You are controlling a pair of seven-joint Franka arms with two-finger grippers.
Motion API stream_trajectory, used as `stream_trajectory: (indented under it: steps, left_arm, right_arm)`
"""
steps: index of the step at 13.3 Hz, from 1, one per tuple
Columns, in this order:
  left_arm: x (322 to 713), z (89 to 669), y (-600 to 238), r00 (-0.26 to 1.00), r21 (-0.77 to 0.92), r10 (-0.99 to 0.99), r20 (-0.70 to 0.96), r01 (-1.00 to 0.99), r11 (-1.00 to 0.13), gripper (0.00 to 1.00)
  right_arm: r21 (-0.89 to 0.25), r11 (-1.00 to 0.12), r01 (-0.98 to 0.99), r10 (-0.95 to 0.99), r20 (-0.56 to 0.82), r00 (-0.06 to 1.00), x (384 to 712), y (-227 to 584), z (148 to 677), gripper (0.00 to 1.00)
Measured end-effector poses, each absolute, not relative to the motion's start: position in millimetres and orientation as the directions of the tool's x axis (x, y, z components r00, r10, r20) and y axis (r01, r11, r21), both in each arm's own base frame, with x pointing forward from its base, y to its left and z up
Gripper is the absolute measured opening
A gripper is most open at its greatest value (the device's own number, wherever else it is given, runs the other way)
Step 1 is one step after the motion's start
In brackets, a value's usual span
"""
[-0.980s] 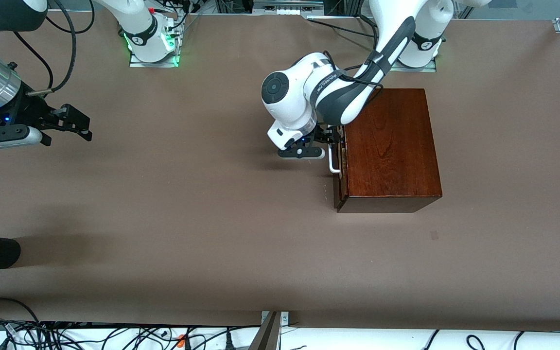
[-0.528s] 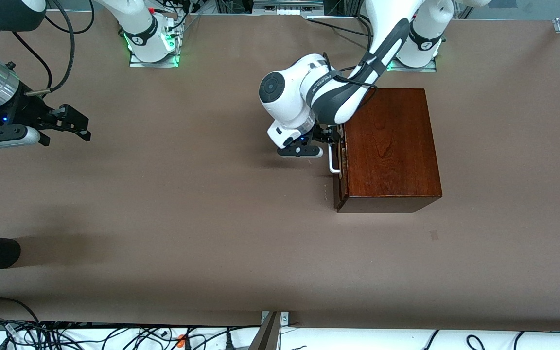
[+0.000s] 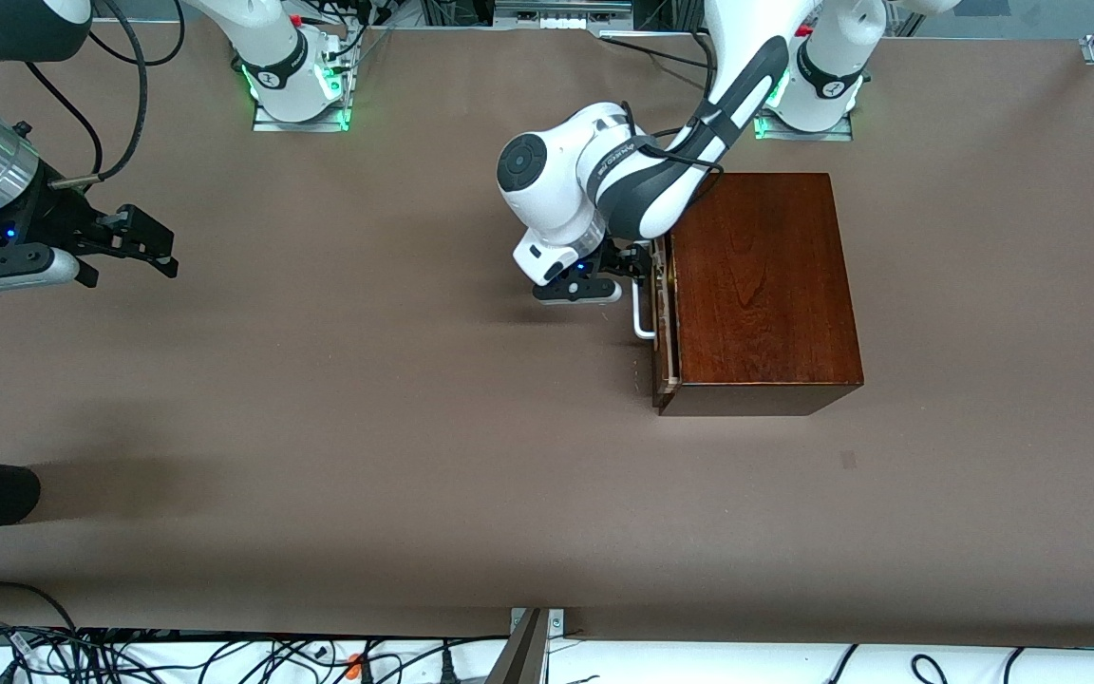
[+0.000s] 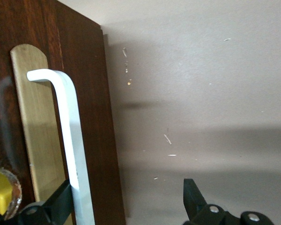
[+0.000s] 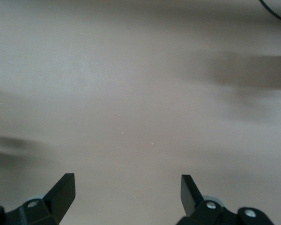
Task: Open drawer, take yellow block, close drawer
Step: 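Pull the drawer open by the handle with the left gripper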
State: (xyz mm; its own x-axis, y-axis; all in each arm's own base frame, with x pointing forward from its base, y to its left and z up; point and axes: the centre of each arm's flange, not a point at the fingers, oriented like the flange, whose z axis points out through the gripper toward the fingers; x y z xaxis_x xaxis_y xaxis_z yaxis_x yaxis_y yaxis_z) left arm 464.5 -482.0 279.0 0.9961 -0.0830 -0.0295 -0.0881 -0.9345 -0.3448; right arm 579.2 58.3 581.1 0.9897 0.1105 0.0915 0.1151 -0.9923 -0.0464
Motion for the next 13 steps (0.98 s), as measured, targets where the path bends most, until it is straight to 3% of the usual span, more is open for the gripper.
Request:
stream_trajectory:
  steps: [13]
  left_arm:
    - [464, 288, -511, 0.999, -0.193, -0.053, -0.008, -0.054, -0.98, 1.0]
  right_arm:
    - [-0.045, -0.992, 0.114, 0.11, 0.087, 0.99, 580, 58, 578, 1.0]
